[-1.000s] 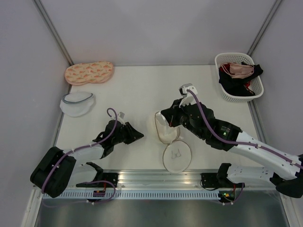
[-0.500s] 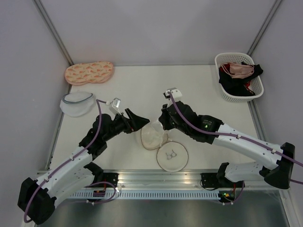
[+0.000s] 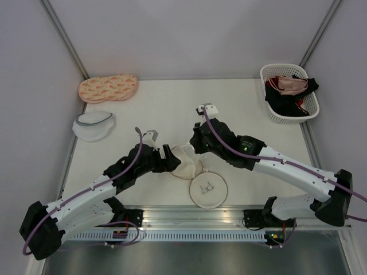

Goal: Unzip the laundry bag and remove the bra

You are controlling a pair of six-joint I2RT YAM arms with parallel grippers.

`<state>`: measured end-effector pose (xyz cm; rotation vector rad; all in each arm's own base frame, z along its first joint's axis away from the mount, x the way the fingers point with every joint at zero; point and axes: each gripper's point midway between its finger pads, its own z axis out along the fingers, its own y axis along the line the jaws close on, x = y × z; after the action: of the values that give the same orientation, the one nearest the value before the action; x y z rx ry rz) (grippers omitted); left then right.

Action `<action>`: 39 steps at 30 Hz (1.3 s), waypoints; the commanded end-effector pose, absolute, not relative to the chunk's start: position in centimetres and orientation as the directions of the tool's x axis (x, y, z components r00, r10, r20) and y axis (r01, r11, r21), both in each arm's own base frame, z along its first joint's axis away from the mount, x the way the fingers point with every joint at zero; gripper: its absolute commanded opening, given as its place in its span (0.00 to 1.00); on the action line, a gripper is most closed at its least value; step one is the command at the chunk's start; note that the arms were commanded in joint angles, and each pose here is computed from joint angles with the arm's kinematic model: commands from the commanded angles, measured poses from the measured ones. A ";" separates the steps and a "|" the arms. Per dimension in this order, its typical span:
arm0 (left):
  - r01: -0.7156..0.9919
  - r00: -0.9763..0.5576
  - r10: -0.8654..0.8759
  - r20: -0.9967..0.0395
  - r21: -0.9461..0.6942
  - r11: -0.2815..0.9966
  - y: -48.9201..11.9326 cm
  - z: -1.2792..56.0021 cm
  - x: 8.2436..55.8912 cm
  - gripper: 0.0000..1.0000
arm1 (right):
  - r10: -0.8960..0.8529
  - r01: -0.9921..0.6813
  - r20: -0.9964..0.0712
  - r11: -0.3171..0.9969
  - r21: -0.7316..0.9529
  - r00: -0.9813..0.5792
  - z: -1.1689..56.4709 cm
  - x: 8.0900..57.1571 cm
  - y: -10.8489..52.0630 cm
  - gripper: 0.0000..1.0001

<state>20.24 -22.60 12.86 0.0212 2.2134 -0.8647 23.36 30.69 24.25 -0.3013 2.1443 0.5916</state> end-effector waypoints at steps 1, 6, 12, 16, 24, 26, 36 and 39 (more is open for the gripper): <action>0.185 -0.663 -0.206 -0.720 -0.424 0.886 -19.7 11.7 22.2 0.94 | 0.092 -0.418 -0.835 0.833 0.363 -0.543 28.4 23.9 30.9 0.00; 0.089 -0.628 -0.218 -0.747 -0.347 0.934 -17.5 10.5 23.3 0.91 | 0.088 -0.418 -0.837 0.836 0.357 -0.539 28.9 23.8 30.4 0.00; 0.085 -0.651 -0.189 -0.735 -0.318 0.944 -18.0 9.2 23.7 0.87 | 0.111 -0.426 -0.840 0.822 0.377 -0.531 30.1 23.4 30.0 0.00; 0.103 -0.672 -0.179 -0.719 -0.330 0.938 -19.3 8.1 24.1 0.75 | 0.164 -0.449 -0.849 0.790 0.418 -0.502 32.7 22.9 29.5 0.00; 0.111 -0.681 -0.175 -0.711 -0.336 0.935 -19.9 7.8 24.5 0.65 | 0.288 -0.492 -0.875 0.737 0.462 -0.389 39.5 21.6 26.6 0.00; 0.111 -0.684 -0.175 -0.709 -0.337 0.935 -20.0 7.7 24.4 0.65 | 0.316 -0.497 -0.880 0.733 0.464 -0.355 40.9 21.6 25.8 0.00; 0.128 -0.695 -0.189 -0.694 -0.378 0.917 -20.7 8.0 24.0 0.63 | 0.296 -0.253 -0.941 0.909 0.330 -0.164 46.9 25.4 20.3 0.00; 0.129 -0.698 -0.199 -0.687 -0.395 0.910 -20.8 8.1 23.8 0.62 | 0.238 -0.112 -0.959 0.960 0.256 -0.152 46.2 28.2 19.1 0.00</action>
<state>23.06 -19.31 5.94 -0.0599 2.3435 -0.4492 25.44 21.64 47.91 0.0450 1.6439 0.5849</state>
